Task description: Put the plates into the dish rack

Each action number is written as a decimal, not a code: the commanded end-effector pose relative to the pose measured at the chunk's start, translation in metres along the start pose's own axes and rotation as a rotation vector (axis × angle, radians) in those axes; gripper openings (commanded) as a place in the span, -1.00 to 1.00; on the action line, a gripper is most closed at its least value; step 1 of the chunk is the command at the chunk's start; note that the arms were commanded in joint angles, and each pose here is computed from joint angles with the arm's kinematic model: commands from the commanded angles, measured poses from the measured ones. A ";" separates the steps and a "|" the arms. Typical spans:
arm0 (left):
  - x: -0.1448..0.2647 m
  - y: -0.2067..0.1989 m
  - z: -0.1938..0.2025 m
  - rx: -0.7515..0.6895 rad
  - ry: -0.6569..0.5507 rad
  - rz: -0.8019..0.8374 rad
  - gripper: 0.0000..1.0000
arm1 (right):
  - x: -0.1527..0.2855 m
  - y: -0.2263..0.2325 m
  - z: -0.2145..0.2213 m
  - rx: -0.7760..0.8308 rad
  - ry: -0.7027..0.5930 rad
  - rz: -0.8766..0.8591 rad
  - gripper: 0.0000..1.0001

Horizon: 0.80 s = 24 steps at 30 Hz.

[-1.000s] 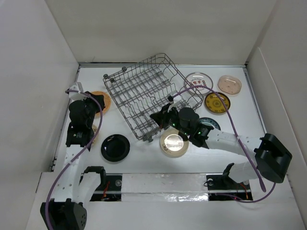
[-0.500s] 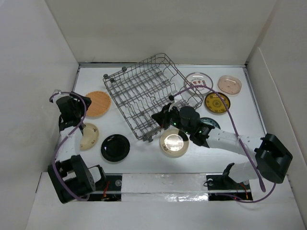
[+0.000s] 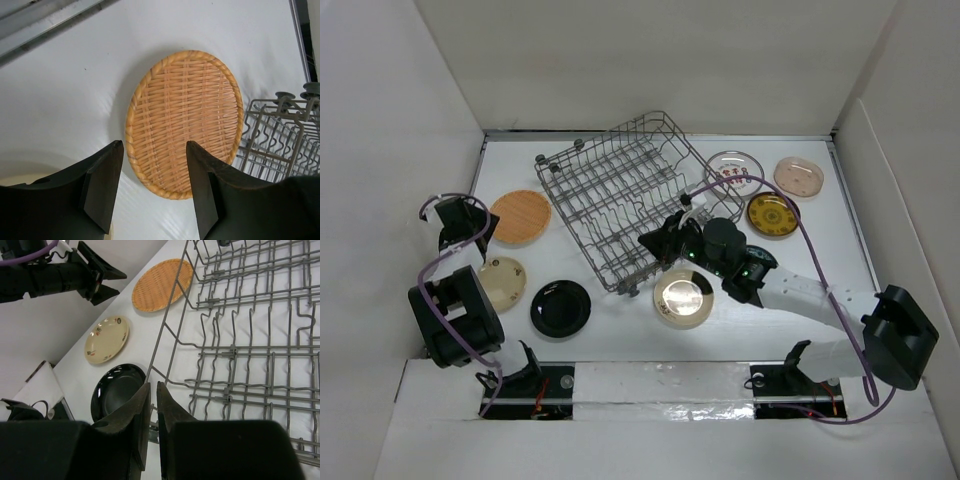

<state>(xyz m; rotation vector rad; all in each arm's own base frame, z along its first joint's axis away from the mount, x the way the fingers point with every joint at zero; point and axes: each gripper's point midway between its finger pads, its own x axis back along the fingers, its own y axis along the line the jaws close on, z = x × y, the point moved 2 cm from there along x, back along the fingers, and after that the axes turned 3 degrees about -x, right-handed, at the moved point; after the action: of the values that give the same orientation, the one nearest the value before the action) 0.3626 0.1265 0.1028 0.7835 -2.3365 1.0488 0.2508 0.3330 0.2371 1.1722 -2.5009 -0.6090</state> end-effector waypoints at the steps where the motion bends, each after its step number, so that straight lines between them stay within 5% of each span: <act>1: -0.002 -0.003 -0.026 -0.028 -0.094 -0.027 -0.01 | 0.006 0.006 -0.022 0.000 -0.067 -0.022 -0.68; 24: -0.077 0.009 0.016 -0.086 0.152 -0.021 -0.12 | -0.001 0.004 -0.013 0.002 -0.017 -0.060 -0.70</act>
<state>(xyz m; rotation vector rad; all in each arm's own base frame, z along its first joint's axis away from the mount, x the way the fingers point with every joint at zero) 0.4109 0.1466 0.0474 0.7216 -2.2507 0.9392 0.2508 0.3308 0.2369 1.2123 -2.4651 -0.6105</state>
